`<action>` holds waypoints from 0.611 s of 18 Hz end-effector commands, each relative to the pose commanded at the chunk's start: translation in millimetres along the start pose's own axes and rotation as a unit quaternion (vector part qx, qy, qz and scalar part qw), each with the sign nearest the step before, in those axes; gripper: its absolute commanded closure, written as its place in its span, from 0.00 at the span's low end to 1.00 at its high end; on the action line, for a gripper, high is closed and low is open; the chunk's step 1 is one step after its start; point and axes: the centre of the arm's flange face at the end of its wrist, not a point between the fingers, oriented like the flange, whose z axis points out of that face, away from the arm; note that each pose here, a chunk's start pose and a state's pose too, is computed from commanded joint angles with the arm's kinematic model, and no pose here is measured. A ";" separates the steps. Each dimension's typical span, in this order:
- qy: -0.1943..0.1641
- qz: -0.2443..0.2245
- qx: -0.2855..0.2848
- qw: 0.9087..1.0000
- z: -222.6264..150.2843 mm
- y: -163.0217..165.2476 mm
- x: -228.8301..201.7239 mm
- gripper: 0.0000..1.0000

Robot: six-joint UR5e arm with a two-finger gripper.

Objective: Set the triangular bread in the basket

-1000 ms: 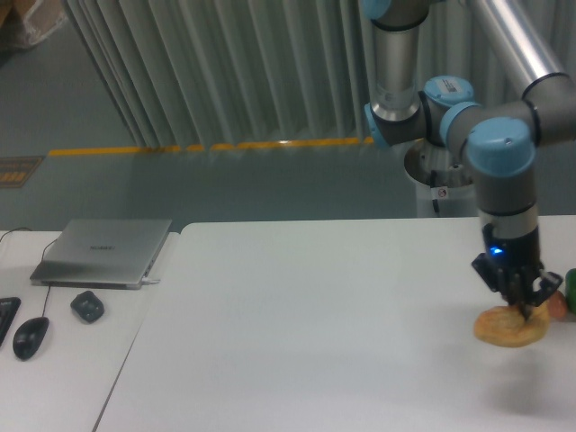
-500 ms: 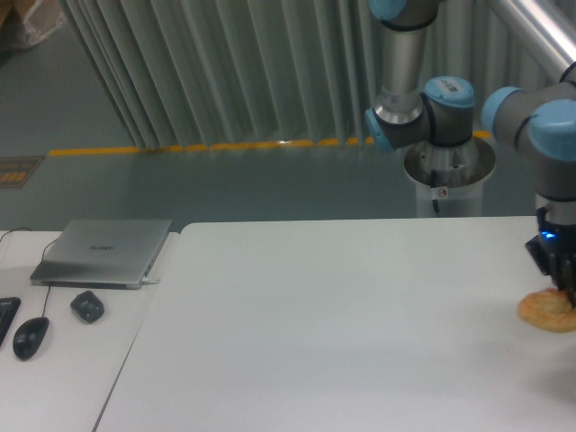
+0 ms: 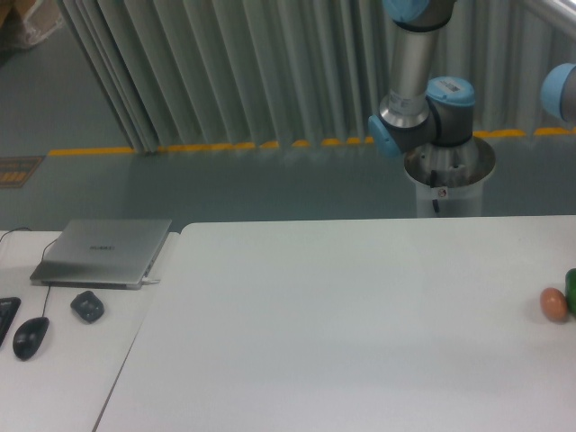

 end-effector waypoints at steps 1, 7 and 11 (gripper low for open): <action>-0.010 -0.006 0.000 1.000 1.8 6.6 -8.3 0.76; -0.033 -0.020 -0.005 0.999 24.5 25.1 -30.1 0.76; -0.041 -0.029 -0.008 0.999 43.6 39.0 -41.6 0.76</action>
